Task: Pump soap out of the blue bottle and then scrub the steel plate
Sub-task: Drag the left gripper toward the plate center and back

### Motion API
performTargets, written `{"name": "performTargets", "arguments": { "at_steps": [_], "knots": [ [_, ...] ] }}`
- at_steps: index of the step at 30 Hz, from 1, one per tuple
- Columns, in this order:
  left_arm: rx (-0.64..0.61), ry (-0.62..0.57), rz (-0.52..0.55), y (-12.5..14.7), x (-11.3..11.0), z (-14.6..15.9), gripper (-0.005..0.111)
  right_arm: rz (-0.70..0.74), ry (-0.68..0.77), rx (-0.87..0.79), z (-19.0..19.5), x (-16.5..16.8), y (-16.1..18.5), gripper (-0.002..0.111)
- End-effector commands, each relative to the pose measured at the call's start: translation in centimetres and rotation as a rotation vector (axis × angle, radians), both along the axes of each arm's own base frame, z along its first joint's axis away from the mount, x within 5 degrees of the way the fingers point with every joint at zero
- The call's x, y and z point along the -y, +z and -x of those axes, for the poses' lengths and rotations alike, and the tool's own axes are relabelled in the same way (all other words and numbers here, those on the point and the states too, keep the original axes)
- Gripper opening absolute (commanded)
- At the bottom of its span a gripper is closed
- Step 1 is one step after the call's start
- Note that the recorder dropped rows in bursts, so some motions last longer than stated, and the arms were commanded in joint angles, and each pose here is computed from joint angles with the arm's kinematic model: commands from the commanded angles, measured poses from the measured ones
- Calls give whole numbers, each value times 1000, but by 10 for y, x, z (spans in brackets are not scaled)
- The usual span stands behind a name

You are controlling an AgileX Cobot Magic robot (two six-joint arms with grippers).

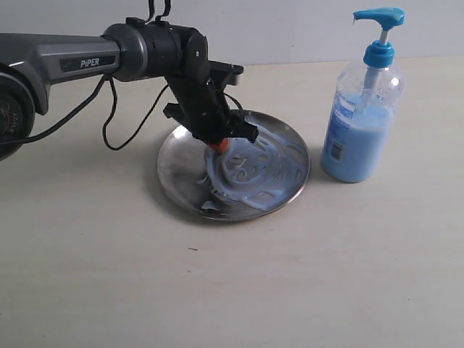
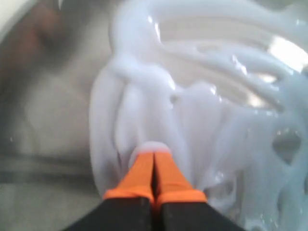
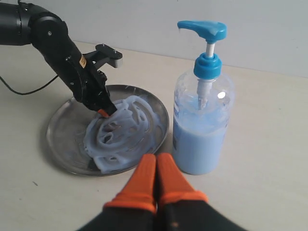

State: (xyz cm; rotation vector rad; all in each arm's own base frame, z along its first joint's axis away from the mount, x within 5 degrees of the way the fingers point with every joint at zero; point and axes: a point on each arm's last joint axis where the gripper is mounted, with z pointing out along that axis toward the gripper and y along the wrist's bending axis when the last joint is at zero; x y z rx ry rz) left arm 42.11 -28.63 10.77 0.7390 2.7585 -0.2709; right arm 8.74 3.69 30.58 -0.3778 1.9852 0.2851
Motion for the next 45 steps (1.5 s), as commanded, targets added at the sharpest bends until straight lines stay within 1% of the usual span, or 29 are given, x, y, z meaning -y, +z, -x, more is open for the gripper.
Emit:
{"name": "performTargets", "arguments": {
  "at_steps": [1, 5, 7, 9, 11, 12, 14, 17, 21, 24, 29, 33, 36, 40, 45],
  "knots": [
    [79, 56, 55, -10, 3, -9, 0, -6, -5, 5, 0, 0, 0, 0],
    [126, 65, 89, -8, 5, -13, 0, -12, -4, 3, 0, 0, 0, 0],
    [95, 69, 100, -9, 6, -11, 0, -13, -4, 3, 0, 0, 0, 0],
    [31, 50, 117, -10, 8, -5, 0, -13, -4, 3, 0, 0, 0, 0],
    [-50, 6, 172, -10, 14, 3, 0, -13, -4, 3, 0, 0, 0, 0],
    [-110, -16, 203, -9, 17, 9, 0, -13, -4, 3, 0, 0, 0, 0],
    [-187, -46, 223, -9, 21, 17, 0, -12, -3, 4, 0, 0, 0, 0],
    [-296, -96, 195, -9, 26, 34, 0, -10, -2, 4, 0, 0, 0, 0],
    [-406, -218, 140, -9, 32, 55, 0, -10, -2, 4, 0, 0, 0, 0],
    [-434, -260, 114, -8, 32, 60, 0, -10, -2, 4, 0, 0, 0, 0],
    [-419, -281, 70, -3, 28, 60, 0, -9, -2, 2, 1, 0, 0, 0],
    [-390, -277, 61, -2, 27, 57, 0, -8, -1, -1, 1, 0, 0, 0],
    [-363, -264, 82, -2, 30, 55, 0, -8, -1, -4, 1, 0, 0, 0],
    [-325, -233, 144, 0, 36, 52, 0, -16, 1, -6, 1, 0, 0, 0],
    [-259, -237, 178, 0, 50, 54, 0, -18, 1, -9, 1, -1, 0, 0]
  ]
}}
